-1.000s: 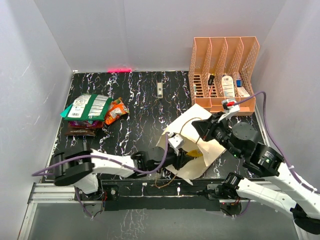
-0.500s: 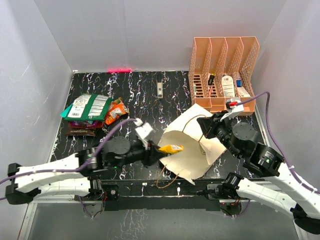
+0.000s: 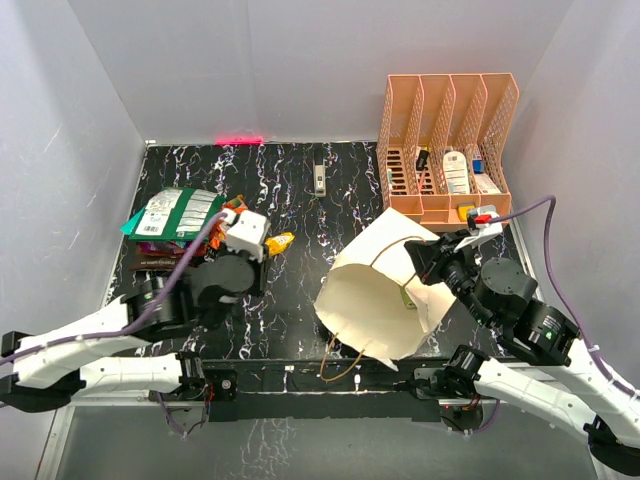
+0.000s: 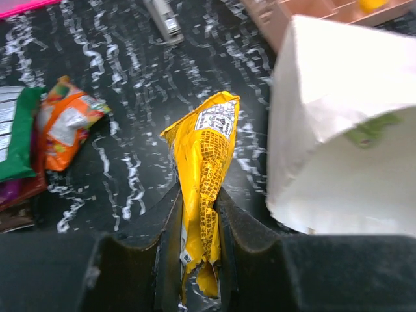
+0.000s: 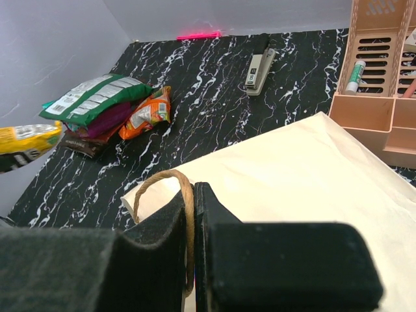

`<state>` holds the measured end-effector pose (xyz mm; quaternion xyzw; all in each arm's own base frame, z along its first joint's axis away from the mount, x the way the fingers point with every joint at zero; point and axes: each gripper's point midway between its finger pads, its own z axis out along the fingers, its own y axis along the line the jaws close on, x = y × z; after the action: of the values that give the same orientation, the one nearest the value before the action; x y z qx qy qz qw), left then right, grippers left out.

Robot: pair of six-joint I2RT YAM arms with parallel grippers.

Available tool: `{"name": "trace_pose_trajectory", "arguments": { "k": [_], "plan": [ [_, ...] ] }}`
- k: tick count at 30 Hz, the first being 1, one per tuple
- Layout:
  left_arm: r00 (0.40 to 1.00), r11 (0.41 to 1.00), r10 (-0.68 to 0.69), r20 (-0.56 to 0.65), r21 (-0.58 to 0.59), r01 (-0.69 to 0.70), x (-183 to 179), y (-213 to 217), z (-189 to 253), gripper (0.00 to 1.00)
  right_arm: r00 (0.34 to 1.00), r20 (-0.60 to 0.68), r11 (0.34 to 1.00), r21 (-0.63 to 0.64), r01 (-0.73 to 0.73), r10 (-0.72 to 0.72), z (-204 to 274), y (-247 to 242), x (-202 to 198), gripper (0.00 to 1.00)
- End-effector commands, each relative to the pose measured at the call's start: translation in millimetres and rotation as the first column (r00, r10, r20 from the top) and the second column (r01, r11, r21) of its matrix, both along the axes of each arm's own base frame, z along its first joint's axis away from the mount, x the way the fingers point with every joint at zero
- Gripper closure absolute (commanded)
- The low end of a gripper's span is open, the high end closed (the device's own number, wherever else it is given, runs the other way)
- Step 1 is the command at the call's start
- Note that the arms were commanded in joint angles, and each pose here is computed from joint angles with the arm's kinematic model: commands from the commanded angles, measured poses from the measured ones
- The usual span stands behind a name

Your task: Take the snacks out of the paper bag

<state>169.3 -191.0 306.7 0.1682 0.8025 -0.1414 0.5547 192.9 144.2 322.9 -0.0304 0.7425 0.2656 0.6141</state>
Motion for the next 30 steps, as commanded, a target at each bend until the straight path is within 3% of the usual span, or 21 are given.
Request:
{"name": "trace_pose_trajectory", "arguments": {
  "k": [1, 5, 10, 17, 20, 22, 30],
  "plan": [
    [0.988, 0.979, 0.152, 0.028, 0.134, -0.155, 38, 23, -15, 1.00, 1.000, 0.028, 1.000, 0.025, -0.003, 0.003, 10, -5, -5, 0.92],
    [0.985, 0.986, 0.144, -0.090, 0.101, -0.135, 86, 22, -36, 1.00, 1.000, 0.023, 1.000, 0.026, -0.003, 0.002, 11, -11, -9, 0.92],
    [0.930, 0.925, 0.319, -0.183, 0.272, -0.264, 160, 49, -83, 1.00, 1.000, 0.022, 0.999, 0.049, -0.006, 0.005, 14, -14, -14, 0.92],
    [0.856, 0.845, 0.475, -0.205, 0.377, -0.379, 237, 76, -127, 1.00, 1.000, 0.028, 0.998, 0.065, -0.015, 0.013, 19, -13, -15, 0.92],
    [0.814, 0.817, 0.522, -0.255, 0.426, -0.390, 256, 97, -154, 1.00, 1.000, 0.025, 0.998, 0.063, -0.016, 0.015, 19, -13, -15, 0.92],
    [0.808, 0.833, 0.504, -0.304, 0.418, -0.362, 265, 102, -168, 1.00, 1.000, 0.025, 0.998, 0.064, -0.014, 0.013, 18, -14, -16, 0.92],
    [0.818, 0.821, 0.511, -0.265, 0.432, -0.374, 278, 126, -182, 1.00, 1.000, 0.022, 0.998, 0.061, -0.004, 0.003, 19, -19, -18, 0.92]
  ]
}}
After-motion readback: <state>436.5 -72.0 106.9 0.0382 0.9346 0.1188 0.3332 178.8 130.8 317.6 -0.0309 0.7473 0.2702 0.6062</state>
